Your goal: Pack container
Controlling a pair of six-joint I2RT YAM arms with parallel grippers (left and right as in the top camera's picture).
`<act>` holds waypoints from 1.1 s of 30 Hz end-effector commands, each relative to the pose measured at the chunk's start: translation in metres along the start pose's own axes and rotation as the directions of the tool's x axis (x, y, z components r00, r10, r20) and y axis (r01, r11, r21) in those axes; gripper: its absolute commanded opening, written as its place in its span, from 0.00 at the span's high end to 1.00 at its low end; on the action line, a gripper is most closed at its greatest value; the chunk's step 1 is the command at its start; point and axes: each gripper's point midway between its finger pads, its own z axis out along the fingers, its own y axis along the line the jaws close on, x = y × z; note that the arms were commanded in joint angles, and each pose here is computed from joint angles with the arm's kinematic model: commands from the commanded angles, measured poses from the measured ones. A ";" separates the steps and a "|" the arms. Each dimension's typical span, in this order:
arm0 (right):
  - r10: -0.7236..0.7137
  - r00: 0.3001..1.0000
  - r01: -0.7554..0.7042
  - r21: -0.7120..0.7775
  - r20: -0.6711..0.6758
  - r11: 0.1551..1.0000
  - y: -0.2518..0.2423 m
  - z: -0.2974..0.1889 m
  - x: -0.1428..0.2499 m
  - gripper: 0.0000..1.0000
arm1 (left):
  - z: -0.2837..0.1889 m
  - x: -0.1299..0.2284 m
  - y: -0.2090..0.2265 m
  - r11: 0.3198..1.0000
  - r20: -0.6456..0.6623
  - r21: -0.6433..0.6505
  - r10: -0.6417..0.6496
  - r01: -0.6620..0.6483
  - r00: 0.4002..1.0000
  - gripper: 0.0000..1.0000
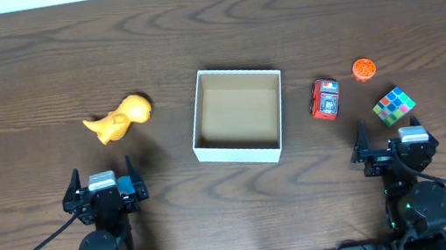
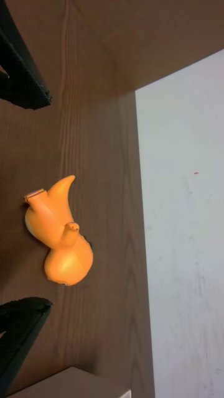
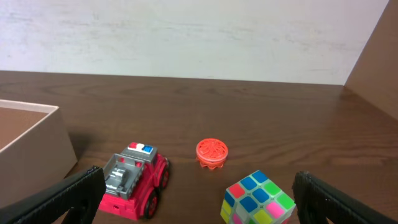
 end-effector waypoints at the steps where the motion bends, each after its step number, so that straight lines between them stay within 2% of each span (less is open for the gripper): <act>1: 0.016 1.000 -0.016 0.011 0.003 1.000 -0.003 0.000 0.001 0.01 | 0.001 0.018 0.001 1.000 -0.054 -0.009 0.014 -0.015 0.998 0.02; 10: 0.014 1.000 -0.014 -0.045 -0.007 0.999 0.007 0.000 0.003 0.01 | 0.001 0.018 0.001 1.000 -0.054 -0.009 0.014 -0.015 0.998 0.02; 33: 0.012 1.000 -0.013 -0.037 -0.017 0.999 0.006 0.001 0.005 0.01 | 0.001 0.018 0.001 1.000 -0.054 -0.009 0.014 -0.015 0.998 0.02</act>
